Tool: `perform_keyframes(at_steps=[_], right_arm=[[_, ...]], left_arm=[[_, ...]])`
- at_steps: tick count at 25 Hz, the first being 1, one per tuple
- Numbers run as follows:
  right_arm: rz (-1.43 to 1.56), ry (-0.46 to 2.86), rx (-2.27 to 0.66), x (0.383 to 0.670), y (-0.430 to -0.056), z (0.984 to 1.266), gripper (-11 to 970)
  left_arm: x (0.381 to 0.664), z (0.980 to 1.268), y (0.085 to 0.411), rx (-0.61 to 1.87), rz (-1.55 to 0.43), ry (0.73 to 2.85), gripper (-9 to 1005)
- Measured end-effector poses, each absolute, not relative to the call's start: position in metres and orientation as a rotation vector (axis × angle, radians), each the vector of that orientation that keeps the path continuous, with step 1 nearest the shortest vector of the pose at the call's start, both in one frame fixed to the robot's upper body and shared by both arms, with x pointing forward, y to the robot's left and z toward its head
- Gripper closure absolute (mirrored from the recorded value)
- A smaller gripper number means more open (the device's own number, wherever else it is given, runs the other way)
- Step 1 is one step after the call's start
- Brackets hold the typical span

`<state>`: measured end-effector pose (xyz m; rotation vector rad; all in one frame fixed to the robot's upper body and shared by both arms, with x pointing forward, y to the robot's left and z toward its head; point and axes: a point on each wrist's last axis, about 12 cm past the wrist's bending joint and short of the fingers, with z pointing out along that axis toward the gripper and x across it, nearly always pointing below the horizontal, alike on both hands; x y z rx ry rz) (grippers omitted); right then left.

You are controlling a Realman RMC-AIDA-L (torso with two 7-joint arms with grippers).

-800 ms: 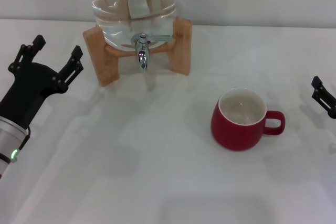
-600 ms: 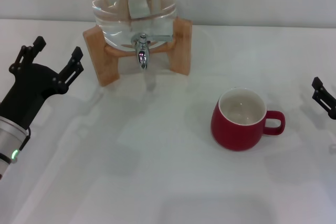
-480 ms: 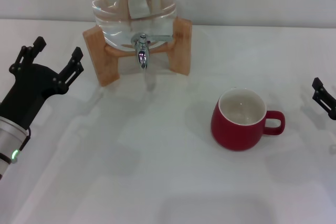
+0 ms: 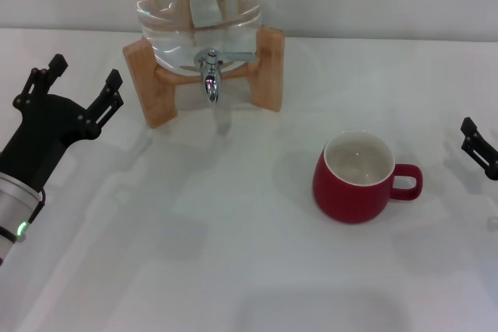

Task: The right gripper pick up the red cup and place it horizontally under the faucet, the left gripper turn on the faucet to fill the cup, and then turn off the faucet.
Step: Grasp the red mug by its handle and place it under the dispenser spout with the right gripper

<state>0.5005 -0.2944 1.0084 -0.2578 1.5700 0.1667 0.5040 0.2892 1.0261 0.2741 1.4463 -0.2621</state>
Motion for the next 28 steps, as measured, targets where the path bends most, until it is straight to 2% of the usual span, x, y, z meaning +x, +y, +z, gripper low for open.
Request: perform_keyframes(at_steps=[16, 28], right_arm=[[0.224, 1.574, -0.252, 0.477, -0.294, 1.002, 102], [0.307, 1.596, -0.354, 0.459, -0.281, 0.993, 103]], left_arm=[[0.508, 1.026, 0.289, 0.278, -0.257, 1.462, 121], [0.508, 1.026, 0.289, 0.279, -0.257, 1.463, 121]])
